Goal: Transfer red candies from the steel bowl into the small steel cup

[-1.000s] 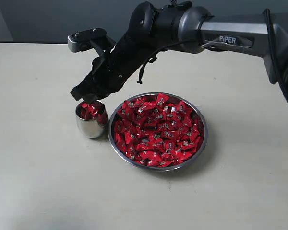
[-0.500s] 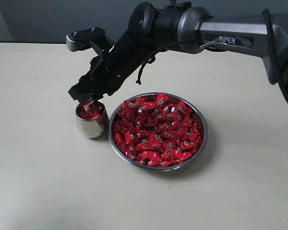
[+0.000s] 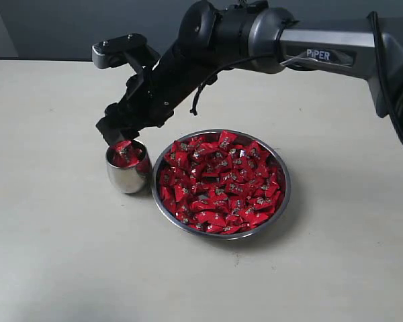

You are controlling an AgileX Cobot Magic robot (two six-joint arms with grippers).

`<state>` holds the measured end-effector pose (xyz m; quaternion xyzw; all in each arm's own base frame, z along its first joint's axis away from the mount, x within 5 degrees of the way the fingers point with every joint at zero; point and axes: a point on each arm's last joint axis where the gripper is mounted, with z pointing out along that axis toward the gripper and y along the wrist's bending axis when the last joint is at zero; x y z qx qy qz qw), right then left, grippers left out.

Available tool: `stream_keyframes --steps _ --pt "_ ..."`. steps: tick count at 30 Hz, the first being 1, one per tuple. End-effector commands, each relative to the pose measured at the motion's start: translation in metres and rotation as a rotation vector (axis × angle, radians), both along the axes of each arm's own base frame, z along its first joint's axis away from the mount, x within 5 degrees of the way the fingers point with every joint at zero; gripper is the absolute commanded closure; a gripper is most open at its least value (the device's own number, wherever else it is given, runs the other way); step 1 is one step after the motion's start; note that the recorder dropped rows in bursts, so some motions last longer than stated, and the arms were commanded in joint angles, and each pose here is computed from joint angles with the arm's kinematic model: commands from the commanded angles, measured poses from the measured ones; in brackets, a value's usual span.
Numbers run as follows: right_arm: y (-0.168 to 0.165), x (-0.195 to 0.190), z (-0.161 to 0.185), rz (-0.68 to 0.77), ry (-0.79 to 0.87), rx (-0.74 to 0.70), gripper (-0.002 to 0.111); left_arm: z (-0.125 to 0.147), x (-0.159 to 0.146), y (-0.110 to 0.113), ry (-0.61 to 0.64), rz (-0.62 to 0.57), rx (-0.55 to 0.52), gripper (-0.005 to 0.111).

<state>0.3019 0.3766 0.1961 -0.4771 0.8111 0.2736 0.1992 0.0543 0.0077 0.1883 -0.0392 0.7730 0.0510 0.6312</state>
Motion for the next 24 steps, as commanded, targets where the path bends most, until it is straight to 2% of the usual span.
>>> stream_keyframes --steps 1,3,7,9,15,24 --pt "-0.001 0.001 0.009 -0.027 -0.015 0.006 0.056 -0.001 0.000 0.000 -0.003 0.001 -0.003 0.106" --pt "-0.004 0.002 0.016 -0.032 -0.034 0.007 0.067 -0.001 0.000 0.000 -0.003 0.001 -0.003 0.106" --pt "-0.010 0.006 0.029 -0.047 -0.068 0.019 0.099 -0.001 0.000 0.000 -0.003 0.001 -0.003 0.106" --pt "-0.013 0.008 0.038 -0.063 -0.090 0.039 0.109 -0.001 0.000 0.000 -0.003 0.001 -0.003 0.106" --pt "-0.016 0.011 0.062 -0.102 -0.165 0.108 0.109 -0.001 0.000 0.000 -0.003 0.001 -0.003 0.106" --pt "-0.017 0.013 0.067 -0.155 -0.195 0.147 0.109 -0.001 0.000 0.000 -0.003 0.001 -0.003 0.106"
